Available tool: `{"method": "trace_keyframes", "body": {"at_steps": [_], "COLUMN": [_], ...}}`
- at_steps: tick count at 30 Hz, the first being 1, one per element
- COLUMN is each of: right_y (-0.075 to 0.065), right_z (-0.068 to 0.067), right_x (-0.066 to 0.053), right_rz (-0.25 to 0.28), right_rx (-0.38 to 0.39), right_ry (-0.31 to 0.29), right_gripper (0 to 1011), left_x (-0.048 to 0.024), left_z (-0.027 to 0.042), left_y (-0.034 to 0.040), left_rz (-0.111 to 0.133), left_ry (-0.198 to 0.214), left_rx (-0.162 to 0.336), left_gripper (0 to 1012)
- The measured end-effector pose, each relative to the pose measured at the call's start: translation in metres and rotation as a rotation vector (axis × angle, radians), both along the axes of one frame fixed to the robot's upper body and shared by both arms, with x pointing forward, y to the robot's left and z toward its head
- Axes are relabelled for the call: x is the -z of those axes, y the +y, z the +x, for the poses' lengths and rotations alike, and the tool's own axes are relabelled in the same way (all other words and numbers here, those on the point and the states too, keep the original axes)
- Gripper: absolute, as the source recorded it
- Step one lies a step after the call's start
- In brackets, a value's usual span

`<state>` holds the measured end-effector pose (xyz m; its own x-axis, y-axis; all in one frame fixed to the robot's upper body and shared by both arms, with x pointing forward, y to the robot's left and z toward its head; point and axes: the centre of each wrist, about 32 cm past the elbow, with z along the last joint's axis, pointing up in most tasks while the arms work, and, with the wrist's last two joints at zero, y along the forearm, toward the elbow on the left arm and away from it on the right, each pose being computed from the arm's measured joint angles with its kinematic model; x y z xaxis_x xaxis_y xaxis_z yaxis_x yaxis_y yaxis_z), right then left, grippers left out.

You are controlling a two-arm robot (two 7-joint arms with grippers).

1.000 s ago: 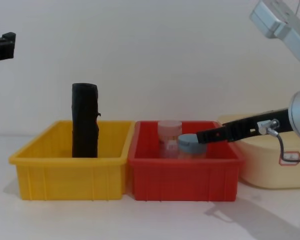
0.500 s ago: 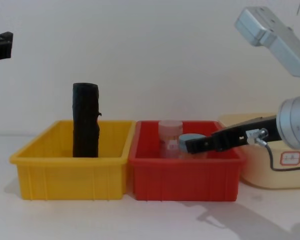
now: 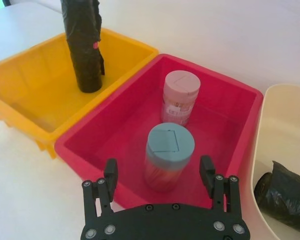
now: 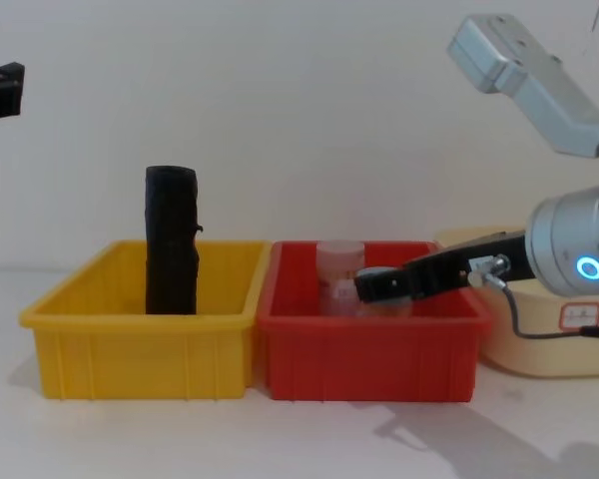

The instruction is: Pick up the garbage bag with the one hand and transfer it to the other hand.

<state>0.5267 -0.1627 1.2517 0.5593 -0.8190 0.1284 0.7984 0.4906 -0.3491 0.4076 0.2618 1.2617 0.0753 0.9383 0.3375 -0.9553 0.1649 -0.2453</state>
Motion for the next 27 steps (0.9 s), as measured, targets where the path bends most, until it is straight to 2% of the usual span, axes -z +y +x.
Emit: {"method": "trace_keyframes", "body": {"at_steps": [17,27], "right_y": [0.006,0.011], "right_z": [0.018,0.025], "right_x": [0.003,0.005], "right_rz": [0.008,0.004], "right_rx": [0.058,0.067], "right_ry": [0.005,0.015], "right_gripper": [1001,1001], "left_x": [0.0000,0.0000], "left_z": [-0.0002,-0.0002], "left_y": [0.0000,0.0000], "left_rz": [0.000,0.000], "left_ry": [0.000,0.000], "left_rx": [0.000,0.000], "left_gripper": [1001,1001]}}
